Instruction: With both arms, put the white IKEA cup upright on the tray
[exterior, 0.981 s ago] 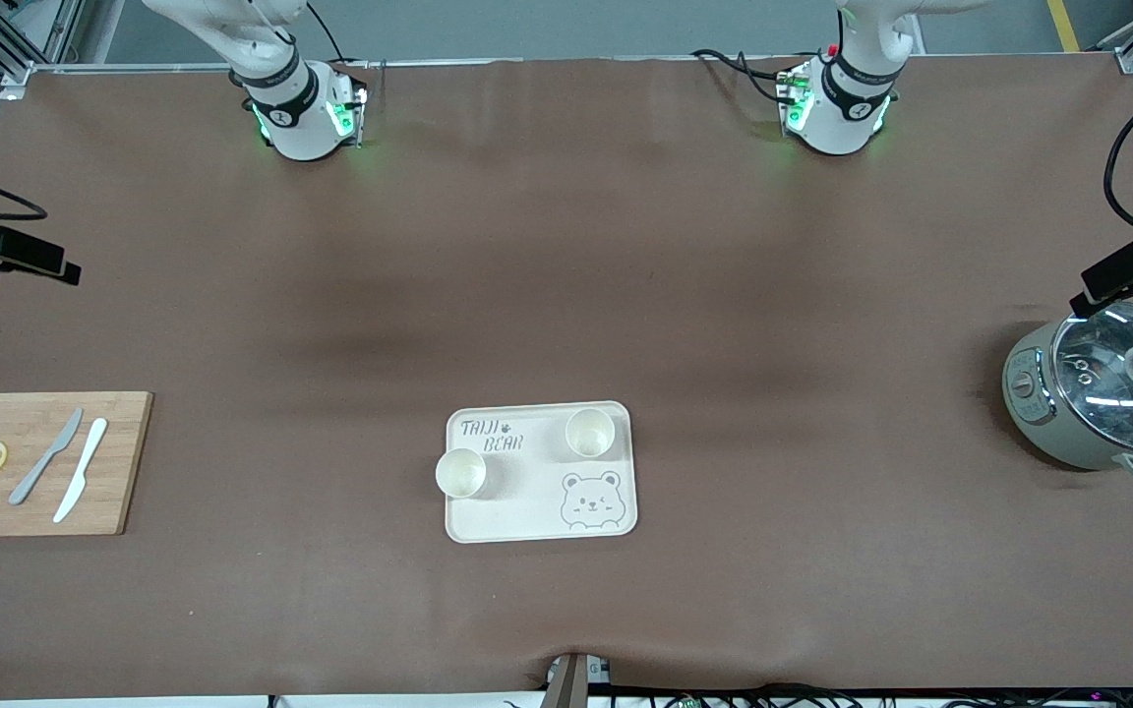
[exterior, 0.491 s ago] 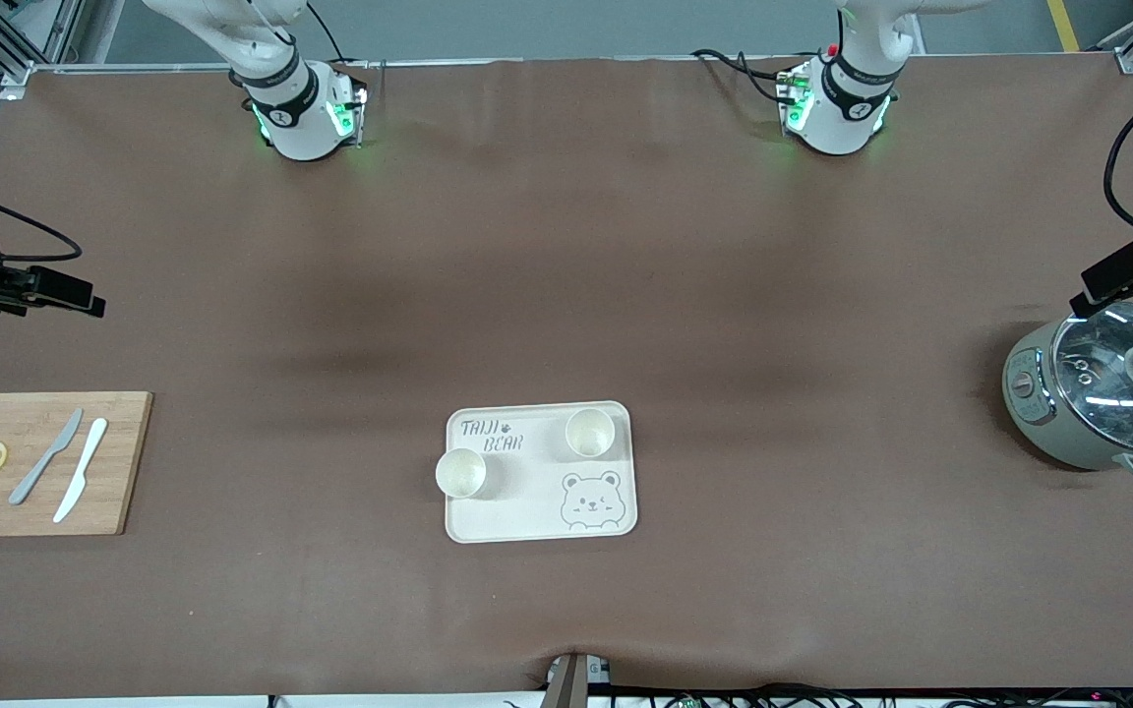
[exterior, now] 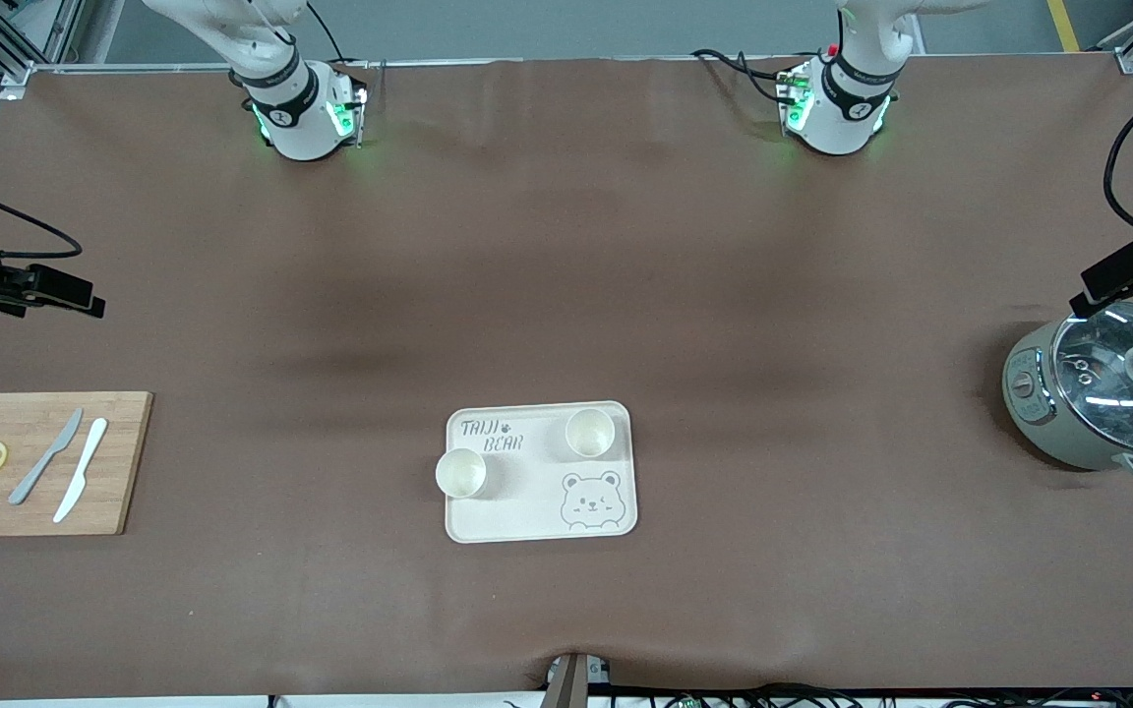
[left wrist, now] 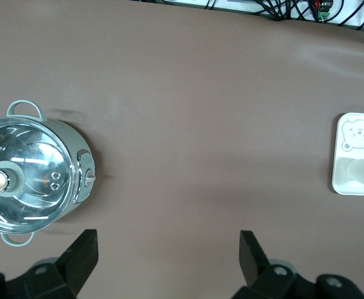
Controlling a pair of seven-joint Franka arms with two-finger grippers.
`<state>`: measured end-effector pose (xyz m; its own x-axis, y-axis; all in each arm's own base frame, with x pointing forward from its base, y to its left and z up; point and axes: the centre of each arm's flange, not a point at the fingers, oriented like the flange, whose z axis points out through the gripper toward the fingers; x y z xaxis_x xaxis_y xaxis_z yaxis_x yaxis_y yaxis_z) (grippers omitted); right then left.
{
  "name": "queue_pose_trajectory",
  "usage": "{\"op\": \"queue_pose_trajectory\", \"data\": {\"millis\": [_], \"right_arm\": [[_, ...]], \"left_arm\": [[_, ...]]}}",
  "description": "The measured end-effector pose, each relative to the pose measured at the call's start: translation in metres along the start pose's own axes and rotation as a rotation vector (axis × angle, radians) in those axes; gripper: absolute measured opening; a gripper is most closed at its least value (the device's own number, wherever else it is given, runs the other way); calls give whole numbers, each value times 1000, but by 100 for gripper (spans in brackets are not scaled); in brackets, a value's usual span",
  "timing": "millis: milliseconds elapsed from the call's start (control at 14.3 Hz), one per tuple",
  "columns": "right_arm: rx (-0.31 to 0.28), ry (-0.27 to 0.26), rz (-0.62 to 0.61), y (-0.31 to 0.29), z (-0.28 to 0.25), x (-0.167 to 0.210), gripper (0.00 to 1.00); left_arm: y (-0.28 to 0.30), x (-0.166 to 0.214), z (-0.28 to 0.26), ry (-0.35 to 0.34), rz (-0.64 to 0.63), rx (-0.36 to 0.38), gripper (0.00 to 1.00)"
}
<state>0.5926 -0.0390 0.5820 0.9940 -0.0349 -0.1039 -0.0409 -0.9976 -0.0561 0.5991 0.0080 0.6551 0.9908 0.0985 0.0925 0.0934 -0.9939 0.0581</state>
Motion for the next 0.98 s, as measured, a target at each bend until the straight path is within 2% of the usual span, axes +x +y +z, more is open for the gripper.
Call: {"op": "queue_pose_trajectory", "data": {"millis": [981], "right_arm": [[-7, 14, -23, -3, -3, 1, 100]], "left_arm": [[8, -1, 0, -1, 14, -2, 100]]}}
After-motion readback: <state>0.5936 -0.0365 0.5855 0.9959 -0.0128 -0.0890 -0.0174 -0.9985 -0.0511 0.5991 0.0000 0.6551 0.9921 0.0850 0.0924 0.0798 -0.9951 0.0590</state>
